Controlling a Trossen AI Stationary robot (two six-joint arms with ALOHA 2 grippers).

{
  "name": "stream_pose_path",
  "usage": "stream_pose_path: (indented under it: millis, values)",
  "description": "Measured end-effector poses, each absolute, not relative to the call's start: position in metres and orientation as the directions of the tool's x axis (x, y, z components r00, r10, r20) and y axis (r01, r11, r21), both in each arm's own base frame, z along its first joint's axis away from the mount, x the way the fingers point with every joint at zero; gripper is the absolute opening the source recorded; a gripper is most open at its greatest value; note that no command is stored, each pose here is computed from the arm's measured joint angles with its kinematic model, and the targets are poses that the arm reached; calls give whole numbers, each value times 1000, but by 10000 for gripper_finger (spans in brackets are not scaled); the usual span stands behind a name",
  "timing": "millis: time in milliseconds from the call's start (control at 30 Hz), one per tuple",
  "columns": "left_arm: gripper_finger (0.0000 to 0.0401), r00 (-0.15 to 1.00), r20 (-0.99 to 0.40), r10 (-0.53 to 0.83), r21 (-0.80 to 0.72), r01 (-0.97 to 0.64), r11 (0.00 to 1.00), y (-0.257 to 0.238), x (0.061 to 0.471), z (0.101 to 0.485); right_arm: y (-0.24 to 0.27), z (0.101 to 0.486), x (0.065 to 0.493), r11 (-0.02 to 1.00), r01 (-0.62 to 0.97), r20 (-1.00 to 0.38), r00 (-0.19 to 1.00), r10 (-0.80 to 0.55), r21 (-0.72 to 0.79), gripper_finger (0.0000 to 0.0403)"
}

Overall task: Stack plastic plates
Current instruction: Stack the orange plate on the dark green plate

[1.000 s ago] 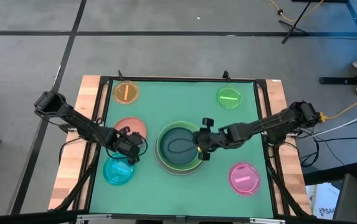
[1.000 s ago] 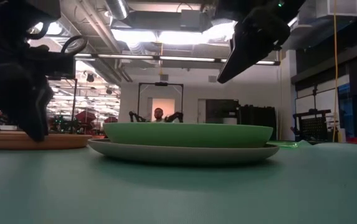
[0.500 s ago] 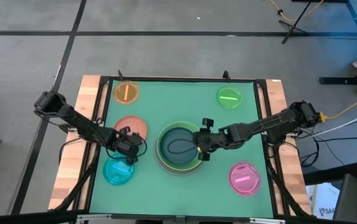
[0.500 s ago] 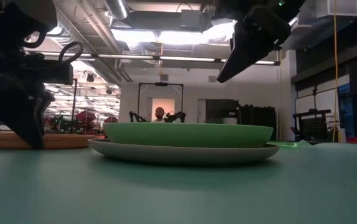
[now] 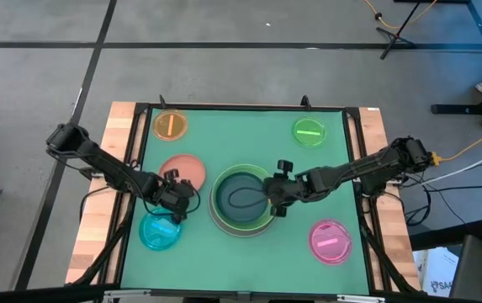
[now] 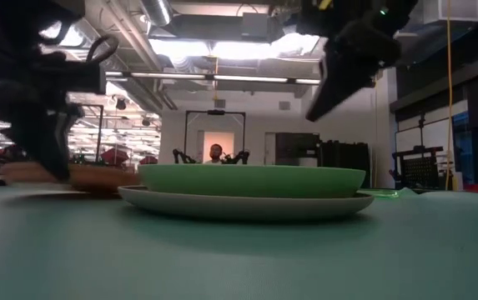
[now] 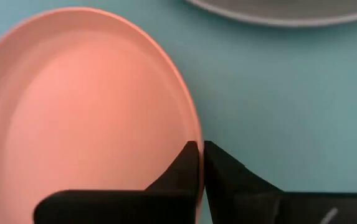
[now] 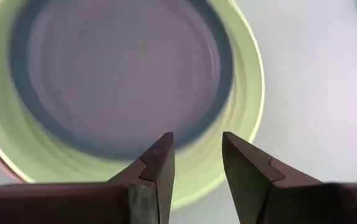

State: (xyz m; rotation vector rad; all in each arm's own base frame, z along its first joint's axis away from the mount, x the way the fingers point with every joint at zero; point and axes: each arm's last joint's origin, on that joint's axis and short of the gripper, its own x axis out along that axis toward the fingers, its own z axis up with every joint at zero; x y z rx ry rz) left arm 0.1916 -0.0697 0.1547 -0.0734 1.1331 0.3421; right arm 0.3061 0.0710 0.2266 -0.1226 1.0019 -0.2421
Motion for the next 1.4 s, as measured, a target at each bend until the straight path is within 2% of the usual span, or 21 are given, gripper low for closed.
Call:
stream_pose_path:
  millis: [167,400,667,900,1167,1400]
  values:
    - [8,400,-873,281,174,-283,943,-75,200,177,68,222,297,954,199,-856,427,-291,-225,124]
    - [8,516,-806,289,190,-236,953,-86,216,208,80,221,285,920,234,-841,380,-385,-315,124]
    - [8,679,-713,173,132,-113,985,-96,236,224,102,219,269,910,180,-839,353,-413,-373,124]
    - [8,755,-651,78,119,0,993,-106,256,220,110,218,256,903,188,-855,294,-427,-386,124]
    - [8,799,-601,-24,145,138,980,-120,283,198,113,218,251,888,205,-842,288,-457,-412,124]
    - [11,785,-619,-14,161,144,976,-117,296,179,113,218,251,885,209,-838,290,-462,-416,124]
